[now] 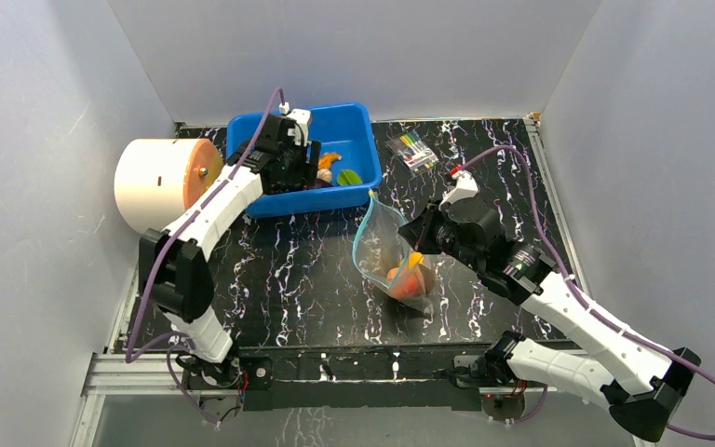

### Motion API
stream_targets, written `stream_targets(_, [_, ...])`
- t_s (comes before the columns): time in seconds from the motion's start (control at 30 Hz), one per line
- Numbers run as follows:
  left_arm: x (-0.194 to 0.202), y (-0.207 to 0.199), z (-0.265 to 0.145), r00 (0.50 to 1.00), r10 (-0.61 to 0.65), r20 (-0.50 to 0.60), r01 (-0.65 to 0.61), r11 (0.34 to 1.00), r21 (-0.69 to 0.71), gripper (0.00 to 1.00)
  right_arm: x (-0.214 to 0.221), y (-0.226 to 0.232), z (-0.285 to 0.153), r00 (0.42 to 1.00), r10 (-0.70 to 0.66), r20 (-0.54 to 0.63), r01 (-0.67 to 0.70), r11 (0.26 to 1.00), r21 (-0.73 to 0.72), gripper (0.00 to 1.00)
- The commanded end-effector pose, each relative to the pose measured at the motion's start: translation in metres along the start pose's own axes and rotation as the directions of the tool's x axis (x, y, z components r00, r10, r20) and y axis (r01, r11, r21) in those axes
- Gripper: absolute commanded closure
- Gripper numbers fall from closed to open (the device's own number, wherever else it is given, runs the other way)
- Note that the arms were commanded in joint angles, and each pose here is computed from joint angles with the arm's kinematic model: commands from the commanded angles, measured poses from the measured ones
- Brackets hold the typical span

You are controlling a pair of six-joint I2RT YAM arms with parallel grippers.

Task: Place the food in the zip-top bag and seal the zipper
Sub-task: Pick up the fake vegetable from the bin.

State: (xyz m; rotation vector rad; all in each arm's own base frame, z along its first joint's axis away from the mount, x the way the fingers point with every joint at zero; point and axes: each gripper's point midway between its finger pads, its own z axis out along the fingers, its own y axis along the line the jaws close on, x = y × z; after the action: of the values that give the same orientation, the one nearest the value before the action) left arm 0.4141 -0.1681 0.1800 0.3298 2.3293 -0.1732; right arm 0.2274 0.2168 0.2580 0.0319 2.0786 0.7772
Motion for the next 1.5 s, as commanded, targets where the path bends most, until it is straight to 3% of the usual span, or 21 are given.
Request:
stream_targets(0.0, [-0.037,0.016,0.001,0.998,0.007,0.067,-0.006,1.000,-0.018,0.35,-0.030,0.026,-0.006,0.996,-0.002,0.085,0.008,0.997,-0.078,1.00])
stream_targets(0.47, [-0.061,0.073,0.065,0.995,-0.089,0.044,0.092,0.993,-0.074,0.48,-0.040,0.029,-0.002,0.995,-0.019,0.102,0.025,0.998,-0.061,1.00])
stream_targets(1.13, [-0.039,0.102,0.134,0.984,-0.180,0.004,0.180,0.982,-0.053,0.53,-0.039,0.024,0.001,0.994,-0.035,0.099,0.039,0.999,-0.038,1.00])
stream_targets(1.47, [-0.040,0.116,0.152,0.985,-0.171,0.035,0.174,0.980,-0.099,0.62,-0.041,0.023,0.003,0.994,-0.045,0.104,0.048,0.998,-0.028,1.00])
